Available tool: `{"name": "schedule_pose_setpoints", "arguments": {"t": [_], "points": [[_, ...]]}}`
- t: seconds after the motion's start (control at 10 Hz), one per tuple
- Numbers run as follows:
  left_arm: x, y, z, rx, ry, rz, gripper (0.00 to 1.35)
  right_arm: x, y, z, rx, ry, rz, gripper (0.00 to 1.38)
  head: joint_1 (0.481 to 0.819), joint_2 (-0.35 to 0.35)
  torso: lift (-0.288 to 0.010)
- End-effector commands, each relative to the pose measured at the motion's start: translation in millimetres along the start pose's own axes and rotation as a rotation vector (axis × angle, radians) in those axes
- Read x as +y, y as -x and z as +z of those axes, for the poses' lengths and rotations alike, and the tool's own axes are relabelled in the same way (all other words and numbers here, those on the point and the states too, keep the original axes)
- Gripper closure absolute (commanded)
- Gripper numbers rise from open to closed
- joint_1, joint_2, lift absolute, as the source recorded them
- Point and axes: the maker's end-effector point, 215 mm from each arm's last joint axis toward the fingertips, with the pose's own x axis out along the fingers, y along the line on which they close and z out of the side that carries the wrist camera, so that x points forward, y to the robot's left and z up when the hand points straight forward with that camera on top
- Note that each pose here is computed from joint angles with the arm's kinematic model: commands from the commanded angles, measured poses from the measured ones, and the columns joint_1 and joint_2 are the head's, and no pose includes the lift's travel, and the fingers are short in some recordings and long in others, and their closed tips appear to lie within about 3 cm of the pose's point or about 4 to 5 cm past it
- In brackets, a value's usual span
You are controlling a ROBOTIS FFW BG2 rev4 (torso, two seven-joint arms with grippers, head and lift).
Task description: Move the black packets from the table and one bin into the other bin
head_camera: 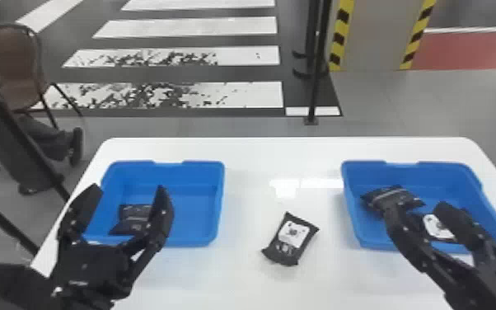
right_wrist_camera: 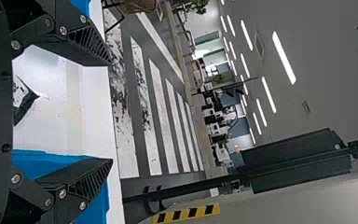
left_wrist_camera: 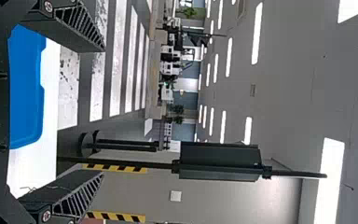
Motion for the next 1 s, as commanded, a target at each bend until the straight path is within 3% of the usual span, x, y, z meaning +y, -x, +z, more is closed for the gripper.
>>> {"name": "schedule_pose_setpoints", "arguments": {"t": [0.0,0.5,0.9], "points": [[0,0,-1,0.002,-0.002,0.0,0.1,-2,-2,-1,0.0,0.001,-0.001,0.31,0.695,0.071,-0.11],[-1,-1,0,0.0,0.0,-0.002,0.1,-5,-50,-9,0.015,0.02,0.087,0.31,0.695,0.07,-0.11],[-3,-2,1,-0.003,0.004,-0.003,0.1,29,-97,-78,0.216,0.014,0.268,0.31,0.695,0.13,-0.11]]}}
